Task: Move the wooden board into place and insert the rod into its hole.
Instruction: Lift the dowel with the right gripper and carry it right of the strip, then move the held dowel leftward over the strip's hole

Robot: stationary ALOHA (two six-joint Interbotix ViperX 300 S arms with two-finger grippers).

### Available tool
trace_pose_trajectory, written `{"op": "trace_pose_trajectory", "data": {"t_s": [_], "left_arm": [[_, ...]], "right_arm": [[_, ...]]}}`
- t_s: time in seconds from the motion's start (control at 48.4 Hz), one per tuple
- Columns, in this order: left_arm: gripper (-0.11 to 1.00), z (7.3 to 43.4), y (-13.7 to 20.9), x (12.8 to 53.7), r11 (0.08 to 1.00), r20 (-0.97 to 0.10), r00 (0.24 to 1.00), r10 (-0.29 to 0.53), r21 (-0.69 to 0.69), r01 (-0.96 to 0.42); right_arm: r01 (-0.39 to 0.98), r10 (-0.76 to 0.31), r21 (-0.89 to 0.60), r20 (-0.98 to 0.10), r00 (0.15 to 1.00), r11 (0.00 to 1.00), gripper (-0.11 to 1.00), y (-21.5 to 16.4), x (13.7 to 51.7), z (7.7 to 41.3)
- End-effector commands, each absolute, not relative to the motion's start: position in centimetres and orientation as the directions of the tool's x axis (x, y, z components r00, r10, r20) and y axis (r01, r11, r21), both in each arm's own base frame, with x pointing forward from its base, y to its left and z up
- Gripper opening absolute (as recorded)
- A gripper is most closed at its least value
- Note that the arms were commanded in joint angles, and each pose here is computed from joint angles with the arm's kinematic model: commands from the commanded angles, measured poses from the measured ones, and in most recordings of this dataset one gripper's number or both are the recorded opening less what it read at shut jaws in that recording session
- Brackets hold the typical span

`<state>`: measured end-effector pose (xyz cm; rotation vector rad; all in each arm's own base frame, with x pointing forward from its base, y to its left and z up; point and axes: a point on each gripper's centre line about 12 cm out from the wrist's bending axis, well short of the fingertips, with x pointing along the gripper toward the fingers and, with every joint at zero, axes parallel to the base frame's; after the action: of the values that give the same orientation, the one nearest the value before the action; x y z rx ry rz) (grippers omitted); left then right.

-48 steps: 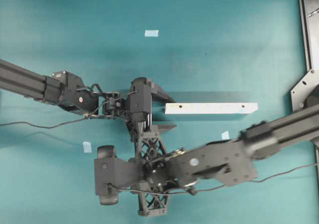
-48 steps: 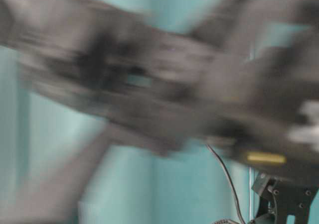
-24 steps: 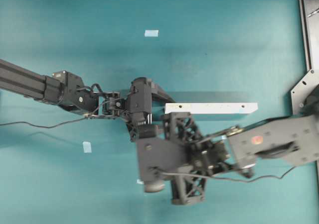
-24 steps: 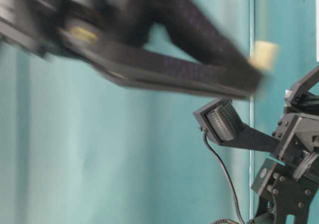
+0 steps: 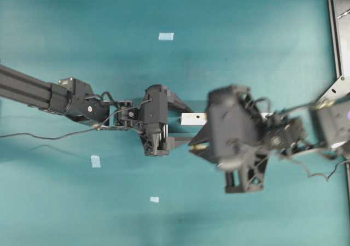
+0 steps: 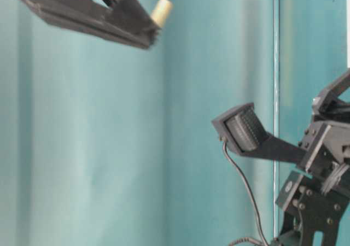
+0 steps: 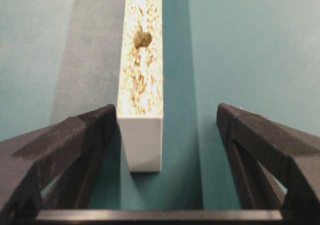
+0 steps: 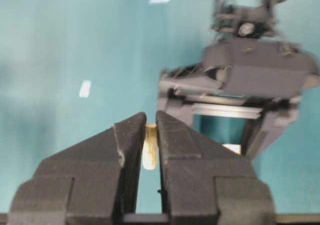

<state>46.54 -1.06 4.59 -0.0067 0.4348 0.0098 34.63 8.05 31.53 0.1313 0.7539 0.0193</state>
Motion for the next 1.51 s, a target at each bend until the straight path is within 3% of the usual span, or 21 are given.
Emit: {"op": "trace_pose_trajectory", "data": {"t_s": [0.0,0.268,0.351,0.475,0.702,0.97,1.487], "left_arm": [[0.88,4.5,-0.4,47.3,1.000,-0.423,0.906,0.021,-0.007,-0.026],[0.86,4.1,-0.4,48.0,1.000,-0.417,0.909,0.020,-0.011,-0.027],[0.86,3.9,-0.2,48.0,0.999,-0.421,0.907,0.025,-0.010,-0.032],[0.86,3.8,0.1,47.9,0.999,-0.425,0.904,0.030,-0.007,-0.037],[0.83,3.9,0.1,48.0,0.999,-0.421,0.906,0.032,-0.008,-0.038],[0.56,4.2,0.2,48.0,0.999,-0.416,0.909,0.033,-0.006,-0.039],[0.54,3.9,0.9,47.8,0.999,-0.435,0.899,0.045,-0.006,-0.053]], "right_arm": [[0.017,0.075,0.147,-0.593,0.802,0.989,0.10,6.9,33.1,33.2],[-0.072,0.118,0.175,-0.270,0.956,0.982,0.10,4.0,29.2,31.7],[-0.092,0.122,0.192,-0.147,0.982,0.977,0.10,2.7,28.0,30.3],[-0.088,0.100,0.204,-0.051,0.994,0.975,0.10,1.2,26.9,28.4],[-0.022,0.030,0.170,-0.047,0.998,0.985,0.10,-1.2,25.7,24.9],[-0.039,0.040,0.163,-0.005,0.999,0.986,0.10,-1.3,24.9,23.5],[-0.095,0.094,0.190,0.016,0.995,0.977,0.10,-0.9,26.9,20.3]]}}
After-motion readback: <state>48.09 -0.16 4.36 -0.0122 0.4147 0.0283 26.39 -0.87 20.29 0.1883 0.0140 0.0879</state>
